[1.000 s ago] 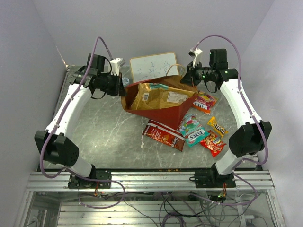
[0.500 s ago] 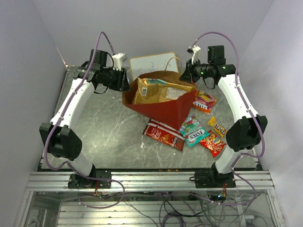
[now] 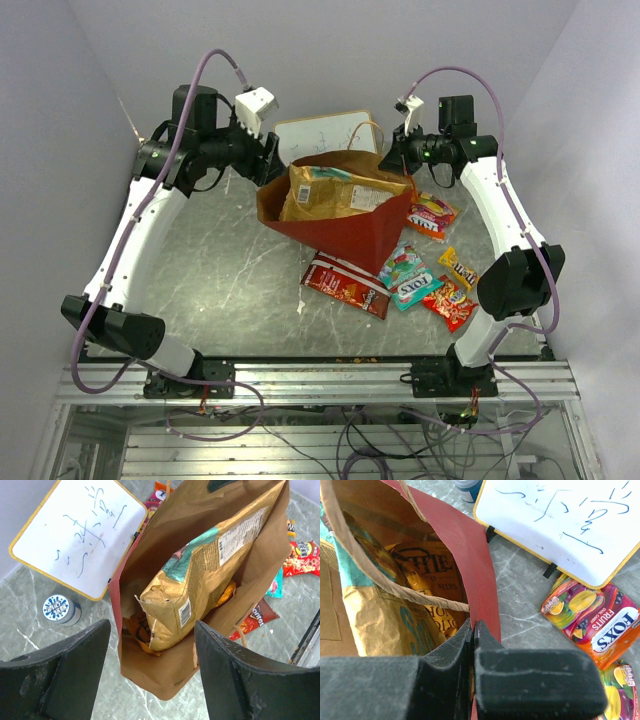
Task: Place the snacks into the paper bag
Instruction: Place the paper bag at the center of the board, then adjust the snack in the paper bag.
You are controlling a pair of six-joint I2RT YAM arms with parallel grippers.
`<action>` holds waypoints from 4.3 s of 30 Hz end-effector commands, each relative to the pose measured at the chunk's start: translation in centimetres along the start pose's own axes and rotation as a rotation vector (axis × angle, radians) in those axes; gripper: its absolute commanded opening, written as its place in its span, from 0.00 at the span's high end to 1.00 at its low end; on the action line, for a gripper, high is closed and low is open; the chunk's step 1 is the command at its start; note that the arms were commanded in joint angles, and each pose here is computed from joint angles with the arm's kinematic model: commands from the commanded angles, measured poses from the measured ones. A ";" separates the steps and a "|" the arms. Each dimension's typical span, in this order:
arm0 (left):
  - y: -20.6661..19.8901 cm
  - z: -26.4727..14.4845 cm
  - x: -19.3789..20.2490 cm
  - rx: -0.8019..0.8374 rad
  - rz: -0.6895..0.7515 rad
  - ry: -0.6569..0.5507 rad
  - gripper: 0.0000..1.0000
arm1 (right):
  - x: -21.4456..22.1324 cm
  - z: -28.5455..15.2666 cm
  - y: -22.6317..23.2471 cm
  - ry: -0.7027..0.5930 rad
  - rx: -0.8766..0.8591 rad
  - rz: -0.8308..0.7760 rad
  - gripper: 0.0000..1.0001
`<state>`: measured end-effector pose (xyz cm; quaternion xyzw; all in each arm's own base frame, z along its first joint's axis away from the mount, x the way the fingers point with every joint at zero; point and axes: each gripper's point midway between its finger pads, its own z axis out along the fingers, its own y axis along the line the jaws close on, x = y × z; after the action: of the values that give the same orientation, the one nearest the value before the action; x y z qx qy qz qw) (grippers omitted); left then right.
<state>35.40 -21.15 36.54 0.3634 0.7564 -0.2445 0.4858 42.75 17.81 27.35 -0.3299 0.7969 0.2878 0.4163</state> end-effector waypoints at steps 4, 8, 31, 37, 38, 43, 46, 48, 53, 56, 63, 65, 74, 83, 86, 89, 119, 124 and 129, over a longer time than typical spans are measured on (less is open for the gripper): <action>-0.1 3.6 1.7 0.047 0.056 0.080 0.19 | -0.7 -0.9 1.0 -0.021 -0.022 -0.027 1.00; -0.4 4.4 2.7 0.071 0.052 0.103 0.19 | -0.9 -1.2 1.3 -0.025 -0.023 -0.033 1.00; -4.0 6.0 2.2 0.247 0.219 0.041 0.92 | -0.3 -0.7 0.9 -0.013 -0.021 -0.022 1.00; -6.0 5.2 -1.4 0.300 0.488 -0.108 0.93 | -0.5 -0.7 1.0 -0.016 -0.023 -0.017 1.00; -6.3 5.0 -1.8 0.316 0.531 -0.125 0.93 | -0.5 -0.7 1.0 -0.016 -0.023 -0.016 1.00; -7.0 4.6 -3.4 0.353 0.673 -0.205 0.93 | -0.5 -0.7 0.9 -0.011 -0.021 -0.013 1.00; -6.8 5.1 -3.1 0.358 0.747 -0.216 0.93 | -0.5 -0.7 1.0 -0.010 -0.023 -0.010 1.00; -6.3 5.7 -2.5 0.354 0.792 -0.203 0.93 | -0.4 -0.7 1.0 -0.008 -0.025 -0.010 1.00; -6.1 6.5 -3.7 0.363 0.807 -0.220 0.93 | -0.1 -0.5 1.0 -0.003 -0.031 -0.002 1.00; -6.1 6.5 -5.0 0.358 0.829 -0.251 0.93 | 0.0 -0.3 1.0 0.000 -0.035 0.003 1.00; -5.5 7.5 -2.9 0.398 0.894 -0.207 0.93 | 0.0 -0.5 1.3 -0.001 -0.037 -0.005 1.00; -5.4 7.5 -2.3 0.409 0.910 -0.202 0.93 | 0.0 -0.6 1.4 -0.001 -0.036 -0.006 1.00; -3.2 8.4 2.1 0.429 0.935 -0.121 0.88 | 0.0 -0.7 1.4 0.001 -0.034 -0.011 1.00; -2.2 7.6 3.2 0.394 0.889 -0.076 0.60 | -0.1 -0.5 1.3 0.001 -0.037 -0.008 1.00; -1.8 7.3 2.3 0.345 0.869 -0.086 0.53 | 0.1 -0.5 1.2 0.004 -0.032 -0.007 1.00; -1.9 7.1 2.3 0.349 0.873 -0.079 0.52 | 0.2 -0.5 1.4 0.003 -0.038 -0.004 1.00; 1.7 9.5 7.8 0.346 1.284 0.330 0.93 | 0.3 -2.8 3.7 0.012 -0.078 -0.057 1.00; 2.6 8.6 10.0 0.377 1.326 0.381 0.93 | -0.2 -2.8 3.0 0.015 -0.041 -0.056 1.00; 2.1 7.9 11.2 0.432 1.325 0.389 0.93 | -0.5 -2.5 3.2 0.012 -0.071 -0.036 1.00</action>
<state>39.33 -23.47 22.86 0.8571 0.3992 0.0166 0.3251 39.55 17.87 27.99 -0.3610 0.7889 0.2992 0.3973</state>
